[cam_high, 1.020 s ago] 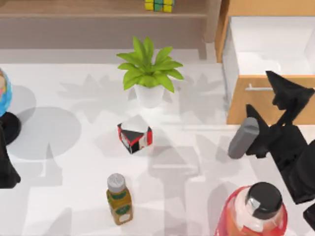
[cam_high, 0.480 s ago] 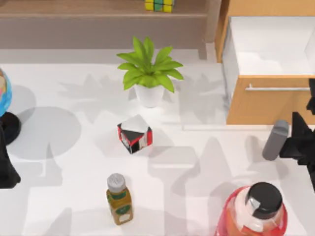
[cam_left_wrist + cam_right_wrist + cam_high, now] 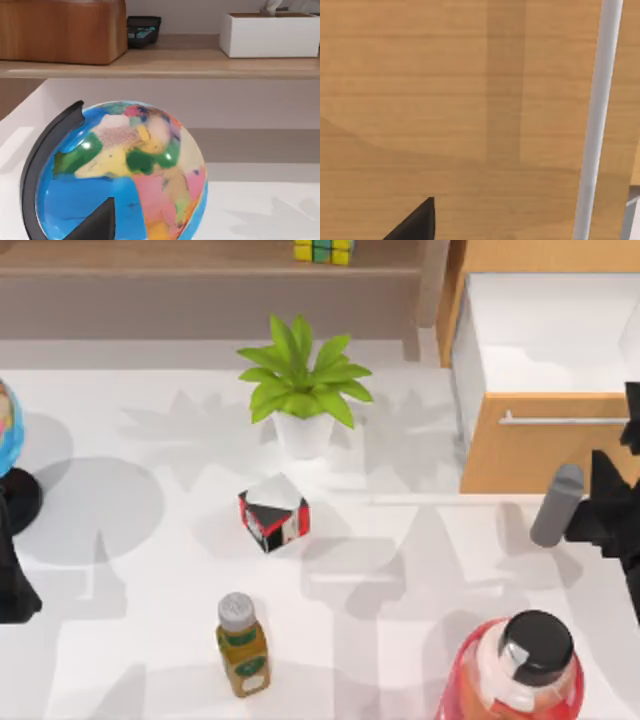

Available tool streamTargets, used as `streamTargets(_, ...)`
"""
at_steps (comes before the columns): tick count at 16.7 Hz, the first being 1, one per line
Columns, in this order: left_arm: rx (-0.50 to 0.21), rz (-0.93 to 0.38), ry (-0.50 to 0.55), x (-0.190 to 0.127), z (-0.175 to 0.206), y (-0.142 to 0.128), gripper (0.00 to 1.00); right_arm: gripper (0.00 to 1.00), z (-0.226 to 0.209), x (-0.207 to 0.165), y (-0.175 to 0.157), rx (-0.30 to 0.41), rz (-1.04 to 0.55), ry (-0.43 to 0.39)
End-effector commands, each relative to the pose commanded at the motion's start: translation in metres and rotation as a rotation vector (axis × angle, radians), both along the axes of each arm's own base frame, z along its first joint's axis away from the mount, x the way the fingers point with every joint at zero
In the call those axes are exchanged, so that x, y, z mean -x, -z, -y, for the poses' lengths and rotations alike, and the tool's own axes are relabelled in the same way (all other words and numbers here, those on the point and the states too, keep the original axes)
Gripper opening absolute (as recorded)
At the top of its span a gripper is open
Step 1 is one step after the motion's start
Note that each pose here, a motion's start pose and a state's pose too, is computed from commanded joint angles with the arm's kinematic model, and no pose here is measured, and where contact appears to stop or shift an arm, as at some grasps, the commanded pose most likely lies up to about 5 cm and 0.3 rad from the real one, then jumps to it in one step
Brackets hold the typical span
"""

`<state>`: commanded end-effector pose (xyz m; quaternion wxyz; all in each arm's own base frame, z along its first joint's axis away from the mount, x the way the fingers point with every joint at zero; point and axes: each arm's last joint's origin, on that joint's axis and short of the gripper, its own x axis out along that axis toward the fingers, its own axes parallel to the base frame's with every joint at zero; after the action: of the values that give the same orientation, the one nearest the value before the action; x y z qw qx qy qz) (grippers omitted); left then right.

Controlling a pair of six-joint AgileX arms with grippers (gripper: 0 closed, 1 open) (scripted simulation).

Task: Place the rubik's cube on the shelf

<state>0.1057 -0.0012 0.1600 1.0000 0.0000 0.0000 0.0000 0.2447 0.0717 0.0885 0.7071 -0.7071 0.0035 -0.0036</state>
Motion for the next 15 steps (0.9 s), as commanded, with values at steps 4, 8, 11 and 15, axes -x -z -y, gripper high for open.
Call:
streamTargets(4,0.000,0.000,0.000,0.0000,0.0000,0.0000,1.00,1.00,0.0006,-0.0079,-0.0006,0.000,0.000,0.000)
streamTargets(8,0.000,0.000,0.000,0.0000,0.0000,0.0000,1.00,0.92,0.0006,-0.0079,-0.0006,0.000,0.000,0.000)
streamTargets(11,0.000,0.000,0.000,0.0000,0.0000,0.0000,1.00,0.70,0.0006,-0.0079,-0.0006,0.000,0.000,0.000)
streamTargets(15,0.000,0.000,0.000,0.0000,0.0000,0.0000,1.00,0.40,0.0006,-0.0079,-0.0006,0.000,0.000,0.000)
